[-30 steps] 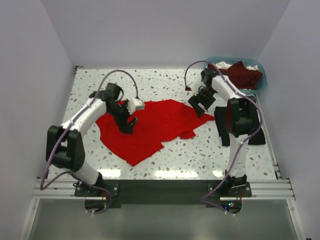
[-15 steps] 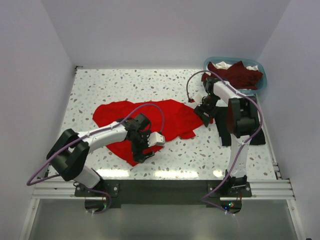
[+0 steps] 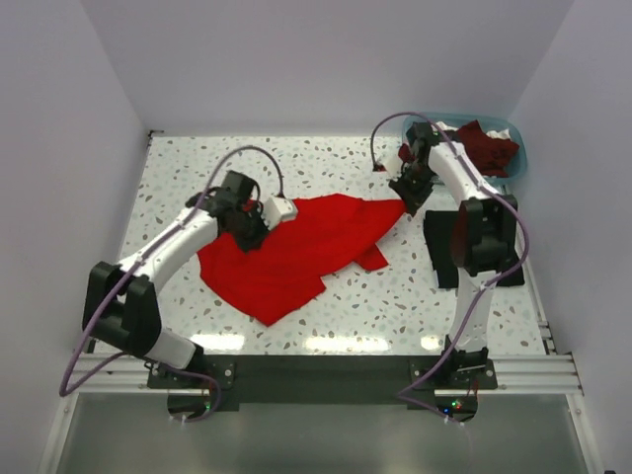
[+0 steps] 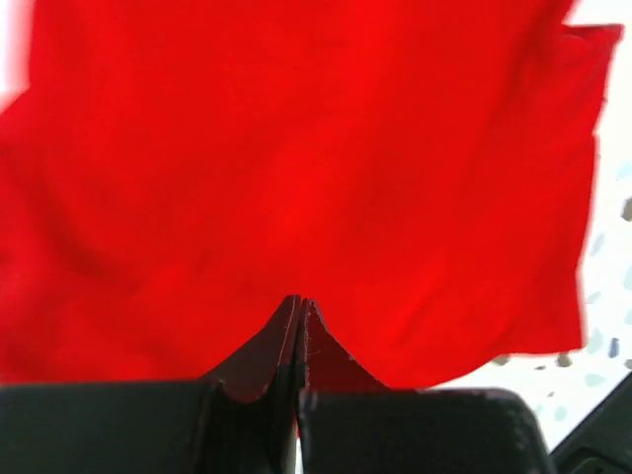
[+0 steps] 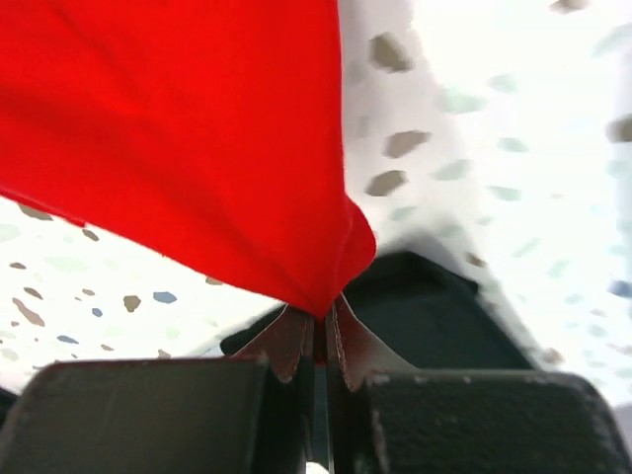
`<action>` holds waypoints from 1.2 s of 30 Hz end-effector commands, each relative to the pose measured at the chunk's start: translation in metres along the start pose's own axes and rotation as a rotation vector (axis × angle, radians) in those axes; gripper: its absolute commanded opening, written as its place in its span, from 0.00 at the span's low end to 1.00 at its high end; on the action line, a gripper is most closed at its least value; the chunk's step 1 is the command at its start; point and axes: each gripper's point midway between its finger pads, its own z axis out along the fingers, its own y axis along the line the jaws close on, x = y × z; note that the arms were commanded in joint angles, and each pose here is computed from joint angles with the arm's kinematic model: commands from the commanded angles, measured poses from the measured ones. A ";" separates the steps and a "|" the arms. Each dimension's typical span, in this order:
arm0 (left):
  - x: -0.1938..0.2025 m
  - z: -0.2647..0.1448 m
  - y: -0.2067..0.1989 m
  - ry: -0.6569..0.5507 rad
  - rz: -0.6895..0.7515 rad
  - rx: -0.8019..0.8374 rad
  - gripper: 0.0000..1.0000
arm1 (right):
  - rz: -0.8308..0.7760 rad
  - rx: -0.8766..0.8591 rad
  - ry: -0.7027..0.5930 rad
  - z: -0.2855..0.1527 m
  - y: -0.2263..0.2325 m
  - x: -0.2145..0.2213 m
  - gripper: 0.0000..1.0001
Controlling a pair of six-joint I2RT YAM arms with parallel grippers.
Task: Fold and stack the t-shirts
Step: Flatten the tshirt out
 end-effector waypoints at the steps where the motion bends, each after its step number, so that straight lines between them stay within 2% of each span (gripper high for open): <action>1: -0.028 -0.064 0.019 -0.150 0.007 -0.036 0.00 | 0.010 0.095 -0.168 -0.079 0.001 -0.027 0.00; 2: -0.033 -0.070 0.013 -0.178 0.033 0.007 0.00 | 0.009 0.100 -0.180 -0.084 0.002 -0.029 0.00; 3: -0.023 -0.075 -0.006 -0.144 0.020 0.099 0.00 | 0.008 0.102 -0.187 -0.089 0.003 -0.029 0.00; 4: -0.028 -0.080 -0.017 -0.158 0.033 0.151 0.05 | 0.007 0.102 -0.183 -0.090 0.003 -0.029 0.00; 5: -0.030 -0.079 -0.033 -0.167 0.008 0.209 0.39 | 0.009 0.096 -0.174 -0.088 0.004 -0.027 0.00; 6: -0.040 -0.077 -0.049 -0.183 0.055 0.208 0.52 | 0.010 0.076 -0.154 -0.085 0.008 -0.022 0.00; 7: -0.029 -0.061 -0.062 -0.148 0.062 0.205 0.59 | 0.013 0.061 -0.143 -0.082 0.010 -0.020 0.00; 8: -0.023 -0.053 -0.062 -0.108 0.069 0.128 0.71 | 0.018 0.049 -0.135 -0.078 0.012 -0.018 0.00; 9: -0.040 -0.047 -0.079 -0.168 0.158 0.100 0.79 | 0.024 0.033 -0.123 -0.072 0.016 -0.016 0.00; 10: -0.026 -0.032 -0.091 -0.133 0.161 0.115 0.81 | 0.030 0.025 -0.119 -0.069 0.017 -0.015 0.00; 13: -0.016 0.000 -0.123 -0.057 0.143 0.161 0.83 | 0.055 0.001 -0.105 -0.062 0.023 -0.010 0.00; 14: -0.016 0.007 -0.125 -0.030 0.133 0.142 0.87 | 0.058 0.003 -0.108 -0.062 0.023 -0.010 0.00; 15: -0.016 0.018 -0.137 -0.020 0.172 0.151 0.89 | 0.063 -0.001 -0.104 -0.060 0.025 -0.009 0.00; 19: -0.005 0.045 -0.140 0.040 0.210 0.099 0.89 | 0.074 -0.004 -0.103 -0.059 0.027 -0.007 0.00; 25: 0.024 0.075 -0.131 0.167 0.244 0.006 0.86 | 0.075 -0.003 -0.098 -0.061 0.031 -0.002 0.00; 28: 0.032 0.078 -0.124 0.217 0.251 -0.026 0.66 | 0.074 -0.006 -0.106 -0.063 0.032 -0.002 0.00; 29: 0.036 0.078 -0.120 0.242 0.255 -0.040 0.46 | 0.076 -0.011 -0.107 -0.063 0.033 -0.003 0.00; 30: 0.036 0.077 -0.118 0.242 0.256 -0.050 0.35 | 0.078 -0.015 -0.114 -0.065 0.034 -0.005 0.00; 31: 0.036 0.075 -0.116 0.236 0.254 -0.057 0.16 | 0.079 -0.017 -0.119 -0.066 0.034 -0.006 0.00; 32: 0.033 0.071 -0.112 0.219 0.253 -0.069 0.07 | 0.080 -0.020 -0.120 -0.066 0.034 -0.007 0.00; 33: 0.032 0.068 -0.110 0.215 0.247 -0.072 0.00 | 0.078 -0.021 -0.133 -0.069 0.034 -0.010 0.00; 35: 0.024 0.058 -0.095 0.175 0.180 -0.047 0.00 | 0.080 -0.022 -0.142 -0.073 0.034 -0.012 0.00; 36: 0.006 0.040 -0.089 0.119 0.151 -0.025 0.00 | 0.079 -0.011 -0.159 -0.080 0.032 -0.017 0.00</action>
